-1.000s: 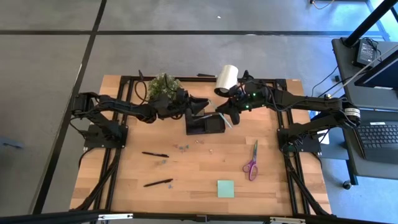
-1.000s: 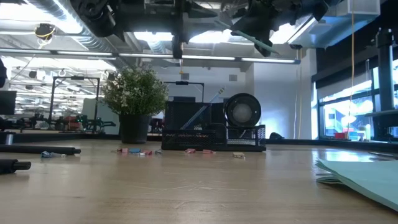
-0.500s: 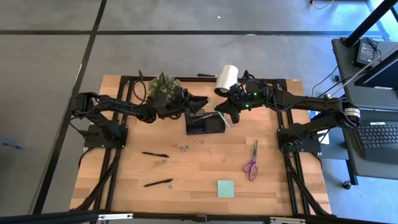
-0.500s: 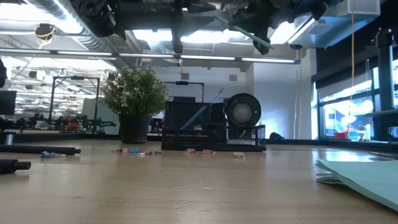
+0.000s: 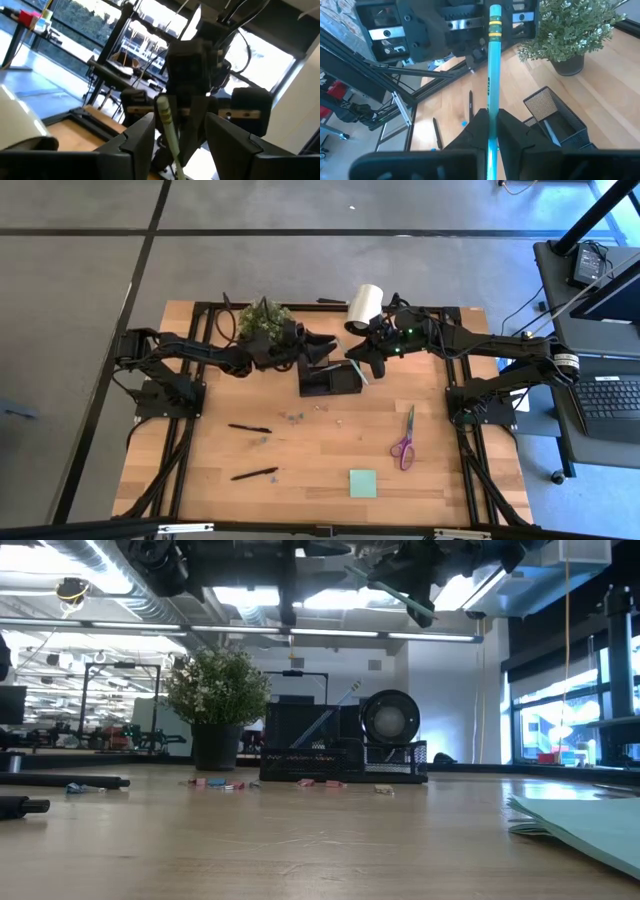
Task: Pick and place office supplies into organizer
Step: Put the green pencil into the black desk organizer
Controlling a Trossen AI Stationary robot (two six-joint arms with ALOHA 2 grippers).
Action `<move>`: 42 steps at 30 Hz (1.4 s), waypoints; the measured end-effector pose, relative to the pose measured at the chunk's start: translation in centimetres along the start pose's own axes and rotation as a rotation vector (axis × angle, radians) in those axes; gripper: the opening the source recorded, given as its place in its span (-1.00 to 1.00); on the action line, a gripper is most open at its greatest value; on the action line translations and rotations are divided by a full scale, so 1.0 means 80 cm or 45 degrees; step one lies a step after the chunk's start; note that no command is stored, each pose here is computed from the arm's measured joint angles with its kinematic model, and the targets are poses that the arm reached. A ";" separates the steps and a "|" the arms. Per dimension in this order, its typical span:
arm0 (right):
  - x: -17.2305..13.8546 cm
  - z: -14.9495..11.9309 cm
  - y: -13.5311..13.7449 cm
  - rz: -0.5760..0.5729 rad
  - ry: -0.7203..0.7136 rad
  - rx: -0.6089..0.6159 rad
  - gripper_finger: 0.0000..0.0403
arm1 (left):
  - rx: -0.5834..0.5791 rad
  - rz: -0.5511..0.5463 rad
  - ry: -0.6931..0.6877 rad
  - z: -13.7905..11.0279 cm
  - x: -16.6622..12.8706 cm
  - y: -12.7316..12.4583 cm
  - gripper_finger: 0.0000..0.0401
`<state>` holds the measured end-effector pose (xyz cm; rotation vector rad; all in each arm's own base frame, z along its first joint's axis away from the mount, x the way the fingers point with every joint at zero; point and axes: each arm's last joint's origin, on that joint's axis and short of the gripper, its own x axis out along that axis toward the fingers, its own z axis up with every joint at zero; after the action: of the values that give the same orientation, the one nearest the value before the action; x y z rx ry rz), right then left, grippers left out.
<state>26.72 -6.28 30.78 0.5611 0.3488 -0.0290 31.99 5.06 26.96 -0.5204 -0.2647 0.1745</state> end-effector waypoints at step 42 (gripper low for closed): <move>0.017 0.003 -0.004 0.030 -0.057 -0.013 -0.86 | -0.020 0.040 -0.005 0.012 0.007 0.008 -0.16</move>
<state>28.04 -6.63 30.37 0.5534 0.2985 -0.0166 32.19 6.21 27.56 -0.5400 -0.2622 0.2043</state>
